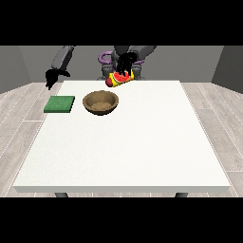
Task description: Pick the cup and pour the ball into the bowl, then pick the bowl and place it on the pad
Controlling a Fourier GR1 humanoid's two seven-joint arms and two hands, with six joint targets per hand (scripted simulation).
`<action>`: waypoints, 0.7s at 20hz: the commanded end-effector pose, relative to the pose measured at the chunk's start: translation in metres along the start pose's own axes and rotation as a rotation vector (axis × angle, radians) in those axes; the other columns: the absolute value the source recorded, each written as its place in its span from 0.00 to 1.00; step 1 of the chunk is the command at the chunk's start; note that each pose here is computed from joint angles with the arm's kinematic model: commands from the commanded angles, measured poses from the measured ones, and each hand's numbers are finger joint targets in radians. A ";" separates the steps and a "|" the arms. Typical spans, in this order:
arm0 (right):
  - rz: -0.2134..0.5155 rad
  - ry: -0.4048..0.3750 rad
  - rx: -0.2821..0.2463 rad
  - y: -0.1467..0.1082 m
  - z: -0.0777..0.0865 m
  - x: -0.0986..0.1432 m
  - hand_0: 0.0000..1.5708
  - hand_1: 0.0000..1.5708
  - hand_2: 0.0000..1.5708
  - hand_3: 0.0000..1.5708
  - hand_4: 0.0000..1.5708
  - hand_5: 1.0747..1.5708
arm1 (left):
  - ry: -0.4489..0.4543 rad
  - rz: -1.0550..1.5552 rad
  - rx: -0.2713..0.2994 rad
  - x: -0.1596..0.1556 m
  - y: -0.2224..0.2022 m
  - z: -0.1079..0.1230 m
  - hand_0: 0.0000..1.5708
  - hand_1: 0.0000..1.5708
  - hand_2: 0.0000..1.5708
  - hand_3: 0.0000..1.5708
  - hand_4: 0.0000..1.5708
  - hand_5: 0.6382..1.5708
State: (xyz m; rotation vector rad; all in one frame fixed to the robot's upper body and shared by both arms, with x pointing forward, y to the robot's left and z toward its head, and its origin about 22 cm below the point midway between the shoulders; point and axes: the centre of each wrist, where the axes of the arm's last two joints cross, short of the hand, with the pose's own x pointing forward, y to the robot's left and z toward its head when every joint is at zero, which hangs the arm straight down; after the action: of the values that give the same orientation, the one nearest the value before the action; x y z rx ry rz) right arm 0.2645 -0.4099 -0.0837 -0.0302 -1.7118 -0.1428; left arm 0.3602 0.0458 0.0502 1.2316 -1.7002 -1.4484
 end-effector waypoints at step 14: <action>-0.025 -0.050 0.033 -0.001 -0.009 0.005 0.00 0.00 0.10 0.18 0.27 0.92 | -0.230 -0.404 -0.029 0.053 0.035 -0.003 0.24 0.24 1.00 1.00 0.61 1.00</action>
State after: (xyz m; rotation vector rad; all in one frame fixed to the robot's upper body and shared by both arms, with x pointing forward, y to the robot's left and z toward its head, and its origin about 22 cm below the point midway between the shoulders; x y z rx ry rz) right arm 0.2661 -0.4179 -0.0790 -0.0460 -1.7322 -0.1487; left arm 0.3413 0.0044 0.0904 1.4295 -1.6723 -1.7606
